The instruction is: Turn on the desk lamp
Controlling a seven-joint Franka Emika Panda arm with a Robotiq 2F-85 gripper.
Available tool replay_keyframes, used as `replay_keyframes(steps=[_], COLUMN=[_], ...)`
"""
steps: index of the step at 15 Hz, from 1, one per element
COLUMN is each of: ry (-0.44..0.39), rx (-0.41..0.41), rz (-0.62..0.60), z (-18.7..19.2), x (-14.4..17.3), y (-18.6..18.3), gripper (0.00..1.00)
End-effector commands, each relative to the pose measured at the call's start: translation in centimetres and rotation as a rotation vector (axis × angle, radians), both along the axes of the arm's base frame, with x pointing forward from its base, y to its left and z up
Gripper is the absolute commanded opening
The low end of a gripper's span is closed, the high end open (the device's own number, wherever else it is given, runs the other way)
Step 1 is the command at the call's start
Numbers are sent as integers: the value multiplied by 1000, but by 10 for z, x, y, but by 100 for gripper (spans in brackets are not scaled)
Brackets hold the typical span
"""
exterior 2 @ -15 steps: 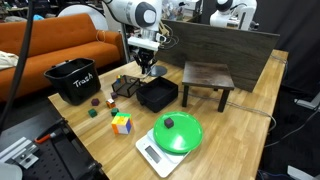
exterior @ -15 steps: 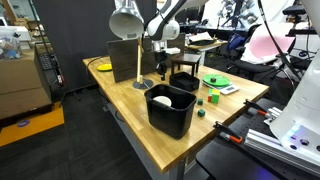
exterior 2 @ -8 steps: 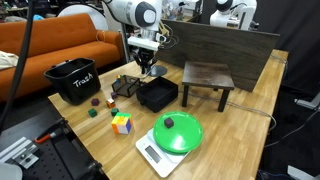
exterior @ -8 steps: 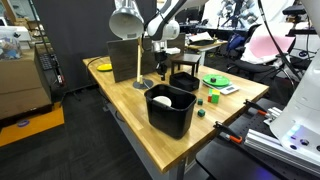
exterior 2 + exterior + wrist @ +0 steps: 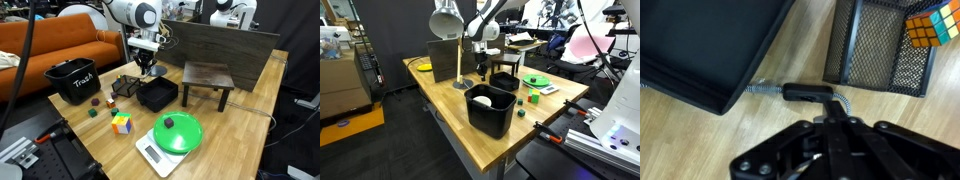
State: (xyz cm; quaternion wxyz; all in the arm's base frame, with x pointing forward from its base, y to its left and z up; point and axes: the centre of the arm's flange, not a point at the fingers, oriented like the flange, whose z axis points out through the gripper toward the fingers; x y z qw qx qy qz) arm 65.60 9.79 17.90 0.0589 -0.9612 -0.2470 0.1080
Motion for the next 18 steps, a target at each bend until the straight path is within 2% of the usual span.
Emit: replay_keyframes(steps=[1,7,18], ry=[4,11,26], rx=[-12,-9,-8], rz=[31,77,130], z=[-10,-36,-58], x=[8,20,28], y=[-3,-2,4], gripper=[0,0,0])
